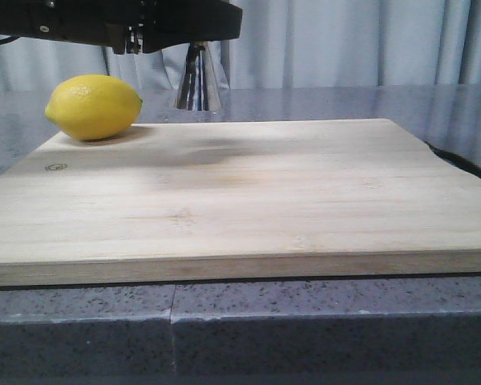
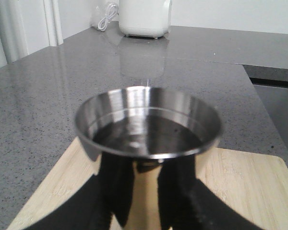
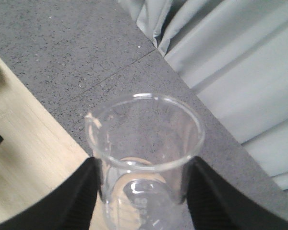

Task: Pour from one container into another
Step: 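Tilt the beaker upright, lower it onto the board, open the right gripper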

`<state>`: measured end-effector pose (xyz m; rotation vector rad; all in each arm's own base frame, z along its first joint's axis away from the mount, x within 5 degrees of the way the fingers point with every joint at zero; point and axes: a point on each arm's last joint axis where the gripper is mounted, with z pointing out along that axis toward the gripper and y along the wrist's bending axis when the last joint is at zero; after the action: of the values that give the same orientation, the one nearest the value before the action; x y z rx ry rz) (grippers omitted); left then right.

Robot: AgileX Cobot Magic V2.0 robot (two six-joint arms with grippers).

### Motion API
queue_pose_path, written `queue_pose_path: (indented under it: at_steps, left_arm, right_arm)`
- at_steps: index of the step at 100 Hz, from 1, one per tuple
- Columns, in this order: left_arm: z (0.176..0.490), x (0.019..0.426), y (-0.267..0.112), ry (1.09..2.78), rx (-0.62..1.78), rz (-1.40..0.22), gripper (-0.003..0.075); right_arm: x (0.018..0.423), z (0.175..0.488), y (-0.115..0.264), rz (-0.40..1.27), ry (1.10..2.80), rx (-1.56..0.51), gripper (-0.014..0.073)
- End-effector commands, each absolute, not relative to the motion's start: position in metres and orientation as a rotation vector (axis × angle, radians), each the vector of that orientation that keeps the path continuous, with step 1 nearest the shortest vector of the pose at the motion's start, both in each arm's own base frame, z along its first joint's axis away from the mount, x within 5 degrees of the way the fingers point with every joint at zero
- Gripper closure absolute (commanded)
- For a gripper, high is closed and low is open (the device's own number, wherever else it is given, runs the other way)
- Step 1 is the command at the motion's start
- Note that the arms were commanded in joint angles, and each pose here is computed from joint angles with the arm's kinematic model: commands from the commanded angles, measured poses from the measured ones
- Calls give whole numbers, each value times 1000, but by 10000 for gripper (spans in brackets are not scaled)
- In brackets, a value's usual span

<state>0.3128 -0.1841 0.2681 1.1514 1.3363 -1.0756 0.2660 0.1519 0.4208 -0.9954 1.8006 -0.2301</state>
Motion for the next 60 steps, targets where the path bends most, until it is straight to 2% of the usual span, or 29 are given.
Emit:
queue_pose_path:
  at_steps: [1, 26, 60]
  left_arm:
    - [305, 303, -185, 1172, 1091, -1154, 542]
    - [305, 303, -185, 1172, 1091, -1154, 542]
    - [305, 303, -185, 1172, 1091, -1154, 542]
  right_arm:
    - [252, 441, 131, -134, 1685, -845, 284]
    - [231, 392, 93, 29, 1662, -611, 284]
    - [215, 304, 82, 161, 1569, -381, 284]
